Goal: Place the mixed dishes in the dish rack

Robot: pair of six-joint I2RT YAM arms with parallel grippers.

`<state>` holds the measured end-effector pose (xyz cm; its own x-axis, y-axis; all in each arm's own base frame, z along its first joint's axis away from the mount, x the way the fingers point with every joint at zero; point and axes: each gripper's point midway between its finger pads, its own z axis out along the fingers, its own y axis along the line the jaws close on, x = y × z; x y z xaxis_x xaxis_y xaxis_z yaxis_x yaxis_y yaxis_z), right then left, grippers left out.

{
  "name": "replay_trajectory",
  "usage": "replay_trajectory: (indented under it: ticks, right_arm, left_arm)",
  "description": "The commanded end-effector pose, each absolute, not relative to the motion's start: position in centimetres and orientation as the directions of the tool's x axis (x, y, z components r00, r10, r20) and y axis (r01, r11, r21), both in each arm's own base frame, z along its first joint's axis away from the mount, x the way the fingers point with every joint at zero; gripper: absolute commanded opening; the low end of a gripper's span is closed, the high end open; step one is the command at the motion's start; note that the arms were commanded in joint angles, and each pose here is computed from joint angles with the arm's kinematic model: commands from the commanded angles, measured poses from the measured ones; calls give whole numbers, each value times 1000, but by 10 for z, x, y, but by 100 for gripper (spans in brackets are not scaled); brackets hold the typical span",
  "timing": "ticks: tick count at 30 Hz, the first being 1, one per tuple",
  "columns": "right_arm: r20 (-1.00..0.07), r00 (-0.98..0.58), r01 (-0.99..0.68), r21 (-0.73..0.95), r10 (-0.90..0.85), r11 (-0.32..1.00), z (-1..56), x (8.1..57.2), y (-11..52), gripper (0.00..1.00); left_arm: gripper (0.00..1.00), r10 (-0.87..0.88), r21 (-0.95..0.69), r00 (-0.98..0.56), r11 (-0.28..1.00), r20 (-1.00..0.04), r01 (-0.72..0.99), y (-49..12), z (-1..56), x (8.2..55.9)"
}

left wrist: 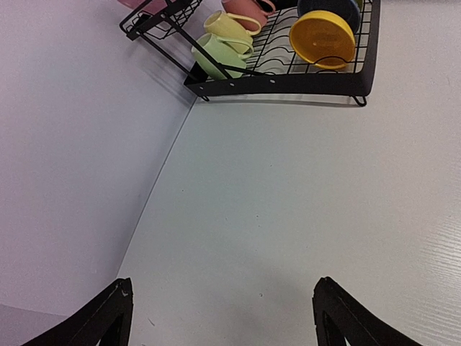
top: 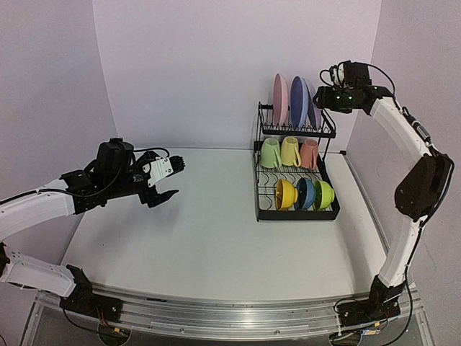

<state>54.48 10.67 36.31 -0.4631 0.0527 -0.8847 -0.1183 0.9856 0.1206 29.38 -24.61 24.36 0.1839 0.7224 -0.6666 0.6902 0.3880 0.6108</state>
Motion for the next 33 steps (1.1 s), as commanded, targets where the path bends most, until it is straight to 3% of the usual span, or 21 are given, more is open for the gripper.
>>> replay_trajectory:
  ticks: [1,13,24,33]
  right_arm:
    - [-894,-428,-66,175,131,982,373,554,106,68]
    - [-944,-329,-265,114,21,958,399,531,127,74]
    - [-943,-331,-256,46,-43,965,385,545,130,86]
    - [-933,-338,-222,-51,-126,974,368,561,131,87]
  left_arm:
    - [86,708,609,194,396,-679,687,-244,250,291]
    - [86,713,610,186,399,-676,685,-239,247,291]
    - [86,704,604,201,384,-681,699,-244,248,290]
    - [85,705,604,200,385,-681,698,-244,249,291]
